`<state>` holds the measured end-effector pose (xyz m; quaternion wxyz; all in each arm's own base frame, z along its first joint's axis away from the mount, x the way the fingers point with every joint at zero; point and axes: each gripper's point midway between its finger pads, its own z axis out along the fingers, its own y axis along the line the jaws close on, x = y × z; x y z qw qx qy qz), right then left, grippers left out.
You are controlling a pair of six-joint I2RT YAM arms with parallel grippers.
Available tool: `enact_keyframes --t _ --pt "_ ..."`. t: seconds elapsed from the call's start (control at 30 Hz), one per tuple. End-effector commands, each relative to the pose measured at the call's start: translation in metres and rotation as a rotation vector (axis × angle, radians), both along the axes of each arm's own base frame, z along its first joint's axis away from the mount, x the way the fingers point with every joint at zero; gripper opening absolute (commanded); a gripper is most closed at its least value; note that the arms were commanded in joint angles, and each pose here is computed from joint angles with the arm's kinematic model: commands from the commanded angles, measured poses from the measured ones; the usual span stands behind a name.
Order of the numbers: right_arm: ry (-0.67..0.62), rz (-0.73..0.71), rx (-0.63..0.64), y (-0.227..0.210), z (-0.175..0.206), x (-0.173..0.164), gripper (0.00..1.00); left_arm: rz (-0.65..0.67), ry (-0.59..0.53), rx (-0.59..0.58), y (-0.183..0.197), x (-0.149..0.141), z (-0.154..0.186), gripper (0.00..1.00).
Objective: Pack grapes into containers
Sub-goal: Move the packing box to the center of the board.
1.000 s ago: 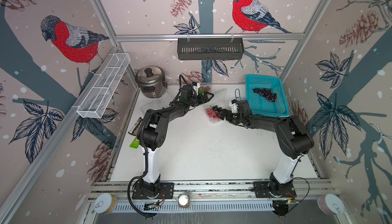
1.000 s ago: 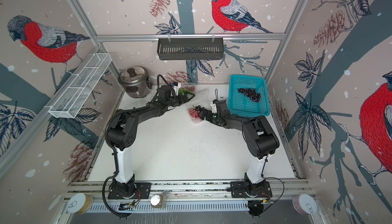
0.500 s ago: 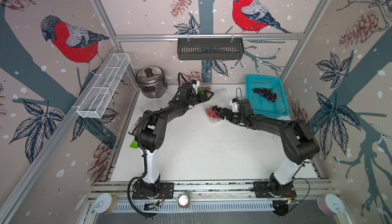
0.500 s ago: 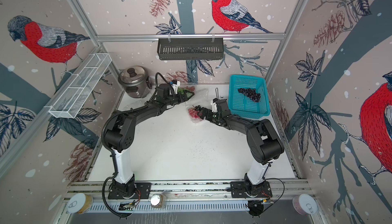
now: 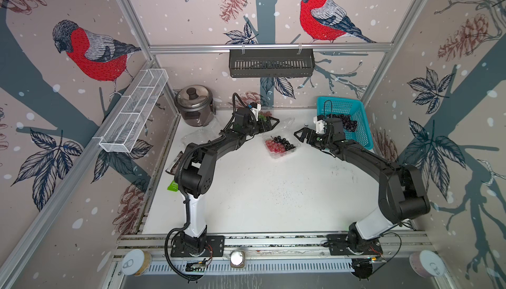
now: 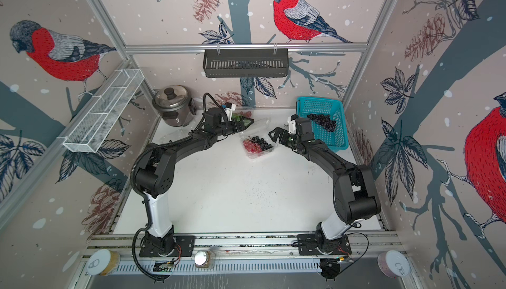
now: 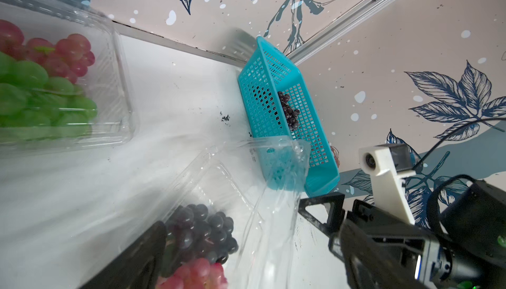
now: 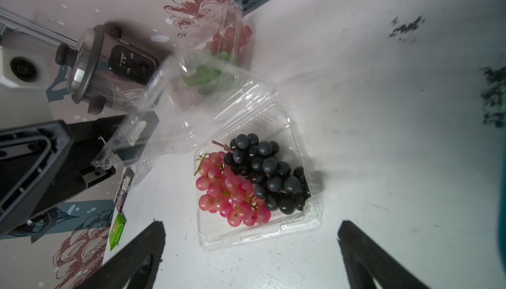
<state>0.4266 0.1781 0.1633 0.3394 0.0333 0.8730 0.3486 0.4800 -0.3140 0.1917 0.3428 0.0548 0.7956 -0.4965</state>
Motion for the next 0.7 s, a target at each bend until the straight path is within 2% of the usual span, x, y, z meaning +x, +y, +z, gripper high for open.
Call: enact_keyframes --t 0.0,0.33,0.67 --pt "-0.009 -0.006 -0.02 -0.006 0.005 0.01 1.0 0.001 -0.035 -0.008 -0.003 0.0 0.012 0.97" --pt "0.0 -0.01 -0.012 -0.002 0.007 0.043 1.0 -0.033 -0.004 -0.003 -0.018 -0.02 -0.001 0.97" --pt "0.03 -0.009 -0.046 0.006 -0.009 0.054 1.0 -0.042 0.033 -0.01 -0.02 -0.039 -0.017 0.97"
